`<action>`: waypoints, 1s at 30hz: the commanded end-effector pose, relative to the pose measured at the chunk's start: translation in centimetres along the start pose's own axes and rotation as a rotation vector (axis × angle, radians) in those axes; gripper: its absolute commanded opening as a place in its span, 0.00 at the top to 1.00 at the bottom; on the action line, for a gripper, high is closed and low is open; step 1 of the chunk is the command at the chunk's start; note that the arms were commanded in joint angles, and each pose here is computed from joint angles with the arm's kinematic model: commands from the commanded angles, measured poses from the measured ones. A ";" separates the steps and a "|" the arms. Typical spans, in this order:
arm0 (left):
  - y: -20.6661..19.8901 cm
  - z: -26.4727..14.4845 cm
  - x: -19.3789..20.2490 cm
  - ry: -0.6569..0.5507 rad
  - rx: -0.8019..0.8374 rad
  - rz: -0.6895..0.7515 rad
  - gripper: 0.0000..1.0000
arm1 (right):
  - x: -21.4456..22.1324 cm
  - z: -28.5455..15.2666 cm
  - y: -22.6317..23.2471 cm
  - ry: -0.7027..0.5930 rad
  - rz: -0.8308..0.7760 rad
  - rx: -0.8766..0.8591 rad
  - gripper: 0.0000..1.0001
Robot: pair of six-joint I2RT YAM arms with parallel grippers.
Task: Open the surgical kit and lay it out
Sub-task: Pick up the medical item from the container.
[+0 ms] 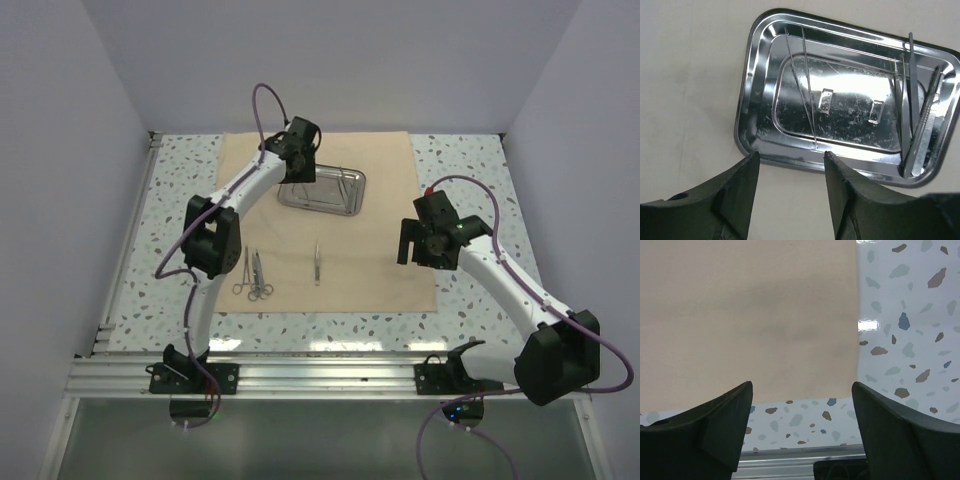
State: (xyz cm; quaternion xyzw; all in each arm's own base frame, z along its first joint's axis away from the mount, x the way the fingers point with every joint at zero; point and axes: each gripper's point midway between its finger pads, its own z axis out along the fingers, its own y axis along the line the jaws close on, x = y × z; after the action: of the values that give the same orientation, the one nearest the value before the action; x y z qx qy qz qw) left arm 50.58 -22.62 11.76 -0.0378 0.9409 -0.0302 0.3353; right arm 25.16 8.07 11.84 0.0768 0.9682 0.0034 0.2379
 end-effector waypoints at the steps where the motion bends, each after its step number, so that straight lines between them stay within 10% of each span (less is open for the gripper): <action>1: -1.1 1.1 -2.6 -0.084 0.001 0.090 0.42 | -0.8 -1.1 -0.1 -0.039 -0.012 -0.009 0.16; 20: -0.3 10.9 2.3 0.013 -0.051 0.092 0.44 | -0.2 0.0 0.1 0.034 -0.049 0.007 0.16; 27: 1.5 11.7 5.3 0.092 -0.119 0.109 0.97 | -1.0 0.8 1.1 0.038 -0.046 -0.011 0.16; 30: 2.0 10.6 4.6 0.076 -0.132 0.107 1.00 | -1.7 1.1 1.8 0.037 -0.037 -0.029 0.16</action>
State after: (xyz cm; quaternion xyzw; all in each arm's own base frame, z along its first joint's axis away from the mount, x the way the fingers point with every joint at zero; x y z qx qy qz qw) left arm 55.66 -23.44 2.76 -0.0128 0.9404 0.0146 0.3396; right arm 25.49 8.35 10.44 0.0572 0.9787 -0.0112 0.1968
